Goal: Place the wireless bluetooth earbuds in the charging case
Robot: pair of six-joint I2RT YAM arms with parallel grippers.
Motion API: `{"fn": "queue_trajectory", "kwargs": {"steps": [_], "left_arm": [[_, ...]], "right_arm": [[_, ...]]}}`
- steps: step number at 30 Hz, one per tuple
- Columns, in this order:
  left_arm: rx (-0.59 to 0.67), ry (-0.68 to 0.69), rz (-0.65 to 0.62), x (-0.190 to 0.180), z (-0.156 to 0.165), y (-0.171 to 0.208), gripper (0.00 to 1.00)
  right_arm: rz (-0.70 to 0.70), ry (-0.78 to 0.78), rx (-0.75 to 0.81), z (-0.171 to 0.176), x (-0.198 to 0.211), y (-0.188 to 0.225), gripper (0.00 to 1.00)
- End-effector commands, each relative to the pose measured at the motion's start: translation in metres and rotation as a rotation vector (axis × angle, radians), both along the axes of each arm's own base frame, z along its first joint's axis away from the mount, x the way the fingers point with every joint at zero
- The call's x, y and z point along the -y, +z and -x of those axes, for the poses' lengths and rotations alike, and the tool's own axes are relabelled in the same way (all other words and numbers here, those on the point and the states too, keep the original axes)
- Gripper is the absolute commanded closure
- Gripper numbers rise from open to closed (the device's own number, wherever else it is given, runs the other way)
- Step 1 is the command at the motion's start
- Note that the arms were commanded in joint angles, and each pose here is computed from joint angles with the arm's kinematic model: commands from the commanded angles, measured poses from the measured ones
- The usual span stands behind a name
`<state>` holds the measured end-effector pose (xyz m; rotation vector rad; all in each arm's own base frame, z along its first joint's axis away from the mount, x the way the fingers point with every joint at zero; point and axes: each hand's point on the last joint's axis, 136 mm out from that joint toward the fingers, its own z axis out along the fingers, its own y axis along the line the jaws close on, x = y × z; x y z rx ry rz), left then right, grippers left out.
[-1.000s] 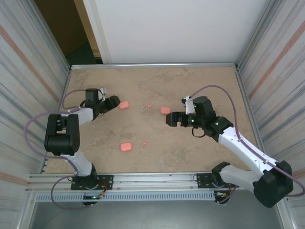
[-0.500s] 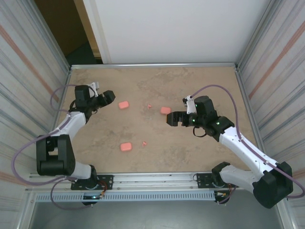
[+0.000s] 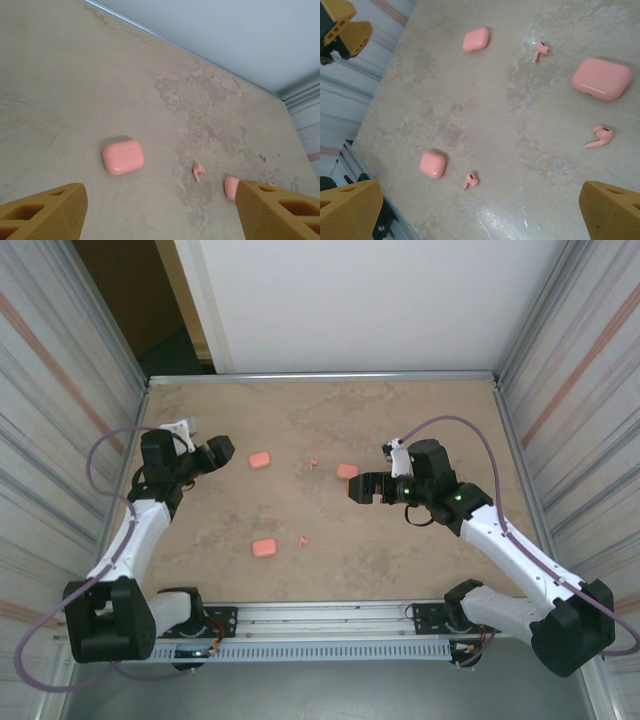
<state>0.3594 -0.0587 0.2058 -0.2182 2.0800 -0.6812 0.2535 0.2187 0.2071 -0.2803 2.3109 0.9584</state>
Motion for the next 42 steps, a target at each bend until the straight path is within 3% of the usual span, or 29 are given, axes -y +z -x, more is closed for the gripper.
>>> {"fn": "queue_trajectory", "kwargs": {"steps": [1, 18, 29, 42], "left_arm": [[0.006, 0.010, -0.015, -0.004, 0.016, 0.005, 0.21], [0.148, 0.149, -0.187, -0.034, 0.066, 0.040, 0.12], [0.157, 0.166, -0.265, -0.041, 0.093, 0.040, 0.09], [0.172, 0.178, -0.316, -0.046, 0.097, 0.040, 0.08]], "right_arm": [[-0.016, 0.024, 0.066, 0.002, 0.000, 0.017, 0.01], [0.054, 0.084, 0.213, 0.000, -0.017, 0.023, 0.01], [0.103, 0.306, 0.435, 0.012, -0.058, 0.034, 0.01], [0.144, 0.585, 0.594, 0.023, -0.113, 0.021, 0.01]]}}
